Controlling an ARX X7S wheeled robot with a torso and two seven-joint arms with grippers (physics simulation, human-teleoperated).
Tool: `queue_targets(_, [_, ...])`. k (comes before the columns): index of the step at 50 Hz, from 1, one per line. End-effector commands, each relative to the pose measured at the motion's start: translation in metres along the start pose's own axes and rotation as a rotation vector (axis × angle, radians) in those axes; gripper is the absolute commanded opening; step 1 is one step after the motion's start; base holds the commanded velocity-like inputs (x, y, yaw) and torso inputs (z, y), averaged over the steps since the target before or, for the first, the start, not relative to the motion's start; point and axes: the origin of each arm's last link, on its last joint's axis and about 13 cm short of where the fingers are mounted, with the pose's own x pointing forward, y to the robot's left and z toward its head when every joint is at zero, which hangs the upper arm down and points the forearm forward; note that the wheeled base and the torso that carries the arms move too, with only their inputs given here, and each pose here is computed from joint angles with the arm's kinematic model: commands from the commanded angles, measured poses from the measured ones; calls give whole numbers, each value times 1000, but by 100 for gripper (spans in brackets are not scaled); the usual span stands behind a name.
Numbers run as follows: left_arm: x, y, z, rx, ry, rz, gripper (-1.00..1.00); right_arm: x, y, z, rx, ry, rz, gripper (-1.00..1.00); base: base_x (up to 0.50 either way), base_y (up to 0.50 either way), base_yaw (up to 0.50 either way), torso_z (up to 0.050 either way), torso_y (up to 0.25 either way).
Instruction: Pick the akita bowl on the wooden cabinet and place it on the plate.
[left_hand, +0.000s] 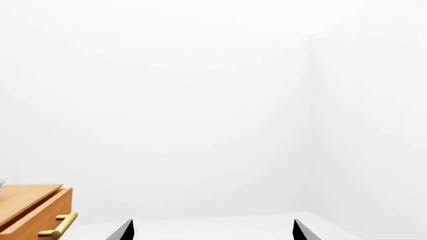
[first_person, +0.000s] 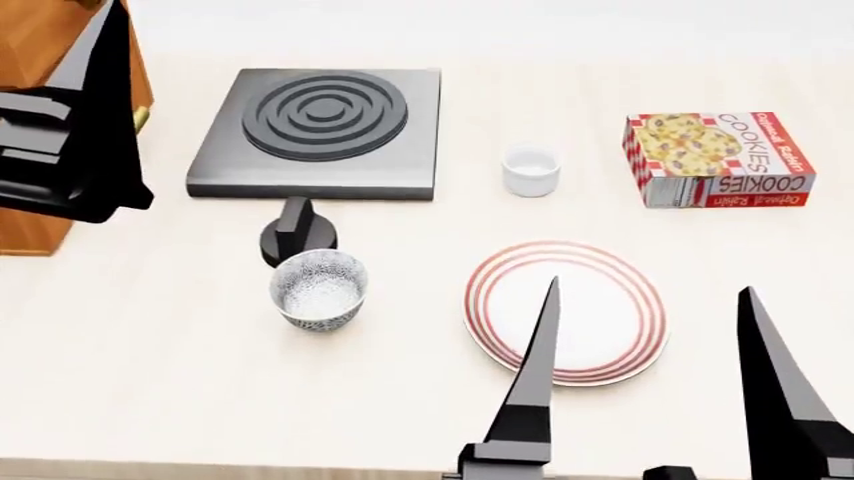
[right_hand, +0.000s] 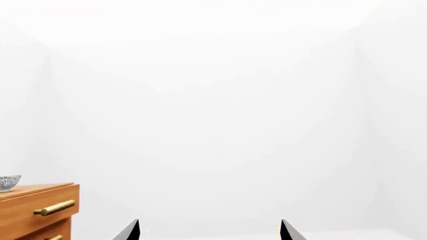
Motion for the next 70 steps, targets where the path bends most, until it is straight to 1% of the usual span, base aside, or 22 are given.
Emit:
queue_targets(1, [-1, -1, 1, -11, 4, -22, 100, 0, 0, 0, 0, -2, 4, 100, 0, 0, 0, 50, 0])
queue_targets(17, [0, -2, 1, -17, 13, -32, 100, 0, 0, 0, 1, 0, 4, 100, 0, 0, 0, 50, 0])
queue_targets(21, [3, -1, 1, -17, 43, 24, 100, 0, 0, 1, 1, -2, 5, 100, 0, 0, 0, 38, 0])
queue_targets(23, [2, -1, 1, -24, 42, 19, 100, 0, 0, 1, -1, 0, 3, 100, 0, 0, 0, 0, 0])
queue_targets(25, [3, -1, 1, -29, 52, 39, 100, 0, 0, 1, -1, -1, 4, 100, 0, 0, 0, 0, 0])
queue_targets(31, [0, -3, 3, -7, 37, 38, 100, -1, 0, 2, 7, -13, 9, 100, 52, 0, 0, 0, 0])
queue_targets(34, [0, -4, 3, 2, 30, 35, 100, -1, 0, 3, 10, -16, 10, 100, 327, 0, 0, 0, 0])
queue_targets(38, [-1, -4, 3, -11, 29, 23, 100, -1, 0, 3, 12, -18, 13, 100, 337, 0, 0, 0, 0])
queue_targets(60, [-3, -6, 4, -12, 26, 1, 100, -1, 0, 3, 7, -18, 13, 100, 280, 0, 0, 0, 0])
queue_targets(70, [-3, -7, 6, -9, 21, -12, 100, -2, -2, 6, 11, -46, -9, 100, 15, 54, 0, 0, 0])
